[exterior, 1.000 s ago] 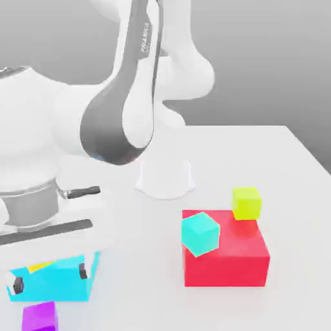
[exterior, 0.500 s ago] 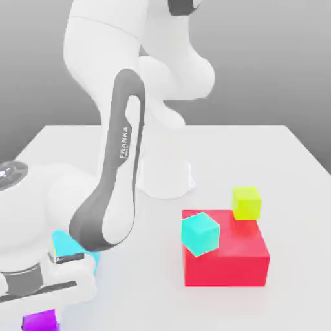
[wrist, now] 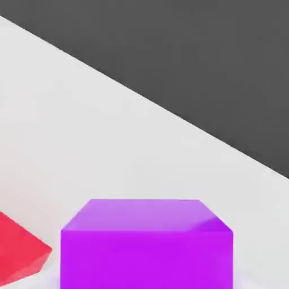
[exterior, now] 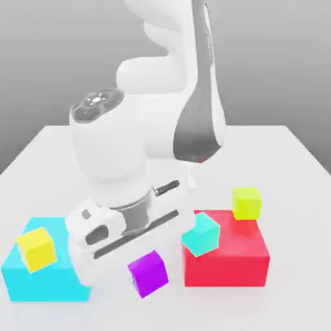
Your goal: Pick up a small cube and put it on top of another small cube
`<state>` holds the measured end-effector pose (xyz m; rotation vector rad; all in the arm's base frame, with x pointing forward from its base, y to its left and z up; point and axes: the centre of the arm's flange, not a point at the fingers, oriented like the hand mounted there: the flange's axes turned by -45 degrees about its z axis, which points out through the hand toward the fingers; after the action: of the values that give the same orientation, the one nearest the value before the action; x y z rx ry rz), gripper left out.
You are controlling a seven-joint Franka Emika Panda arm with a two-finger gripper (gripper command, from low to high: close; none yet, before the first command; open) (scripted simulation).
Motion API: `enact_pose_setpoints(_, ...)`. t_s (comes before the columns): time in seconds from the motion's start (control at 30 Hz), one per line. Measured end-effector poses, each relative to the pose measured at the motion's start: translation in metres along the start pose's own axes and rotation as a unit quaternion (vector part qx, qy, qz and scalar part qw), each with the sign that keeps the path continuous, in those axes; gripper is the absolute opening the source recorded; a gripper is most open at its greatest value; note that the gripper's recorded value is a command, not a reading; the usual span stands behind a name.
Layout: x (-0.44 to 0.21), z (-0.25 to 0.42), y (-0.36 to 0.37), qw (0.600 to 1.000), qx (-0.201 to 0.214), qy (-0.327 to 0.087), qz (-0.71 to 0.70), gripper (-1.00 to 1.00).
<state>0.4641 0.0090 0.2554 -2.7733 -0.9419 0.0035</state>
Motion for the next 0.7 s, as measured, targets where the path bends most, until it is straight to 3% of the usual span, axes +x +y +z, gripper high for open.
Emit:
enact_pose_setpoints(0.3, 0.001, -0.023, -0.151, 0.989, 0.004, -0.022, -0.144, -1.00)
enact_pose_setpoints(0.57, -0.041, -0.030, -0.258, 0.961, -0.054, -0.052, -0.266, -1.00)
enact_pose_setpoints(0.7, -0.058, -0.011, -0.276, 0.950, -0.082, -0.061, -0.296, -1.00)
